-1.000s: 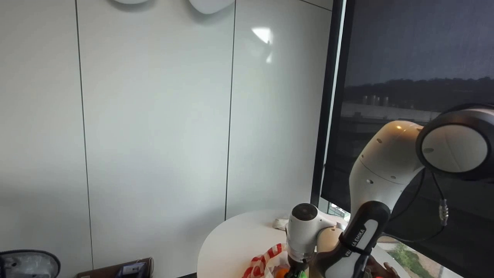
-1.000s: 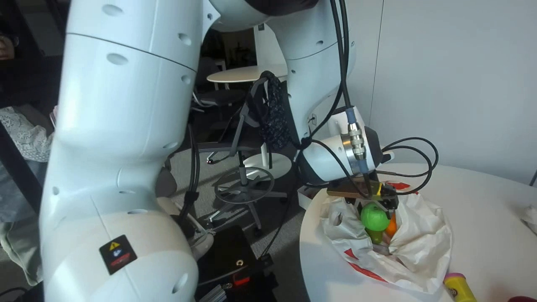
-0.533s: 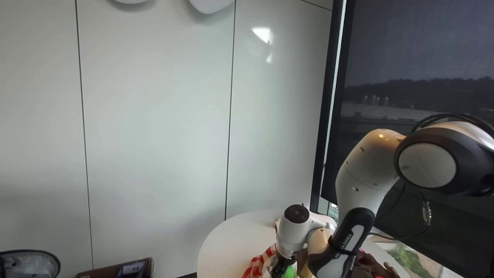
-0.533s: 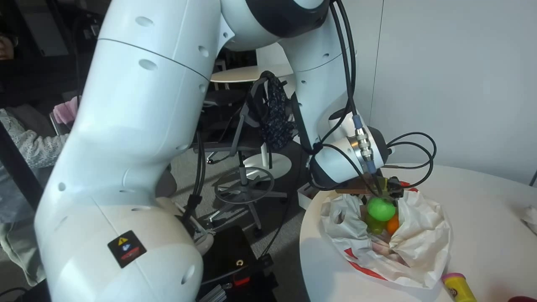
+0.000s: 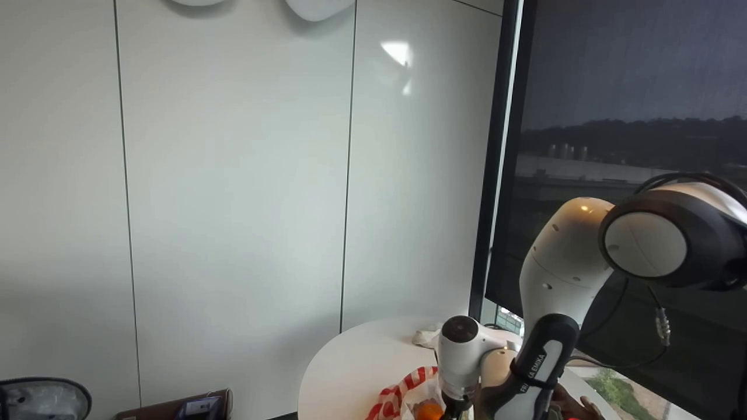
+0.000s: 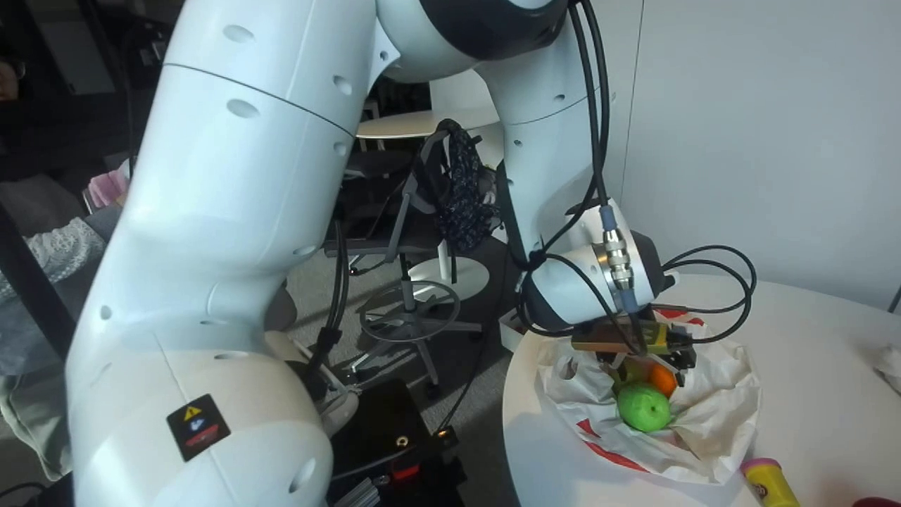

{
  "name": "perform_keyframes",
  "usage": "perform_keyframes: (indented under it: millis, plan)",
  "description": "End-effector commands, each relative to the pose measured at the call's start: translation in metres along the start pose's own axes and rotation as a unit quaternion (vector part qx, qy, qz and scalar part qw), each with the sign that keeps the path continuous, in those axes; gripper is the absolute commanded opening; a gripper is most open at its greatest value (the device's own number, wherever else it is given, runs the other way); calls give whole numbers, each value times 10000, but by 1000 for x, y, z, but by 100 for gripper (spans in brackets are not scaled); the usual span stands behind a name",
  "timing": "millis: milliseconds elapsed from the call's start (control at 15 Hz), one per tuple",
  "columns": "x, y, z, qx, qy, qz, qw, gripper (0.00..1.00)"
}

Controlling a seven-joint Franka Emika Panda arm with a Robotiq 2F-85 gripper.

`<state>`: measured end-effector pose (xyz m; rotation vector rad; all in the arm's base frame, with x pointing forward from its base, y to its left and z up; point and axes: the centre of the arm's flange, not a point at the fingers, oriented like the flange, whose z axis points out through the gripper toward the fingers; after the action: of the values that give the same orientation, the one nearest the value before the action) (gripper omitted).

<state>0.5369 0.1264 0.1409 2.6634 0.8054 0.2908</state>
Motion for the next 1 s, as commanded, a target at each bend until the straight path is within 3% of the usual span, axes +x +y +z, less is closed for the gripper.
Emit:
perform_keyframes:
  millis: [0, 333, 533, 667, 933]
  plan:
    - [-24, 25, -22, 188, -108, -62, 9997, 100]
    - [-54, 68, -29, 249, -290, 341, 9987, 100]
    - [-72, 118, -29, 246, -329, 1194, 9920, 100]
    - [-88, 155, -22, 263, -332, 1836, 9821, 100]
    - [-127, 219, -3, 172, -468, 2956, 9540, 100]
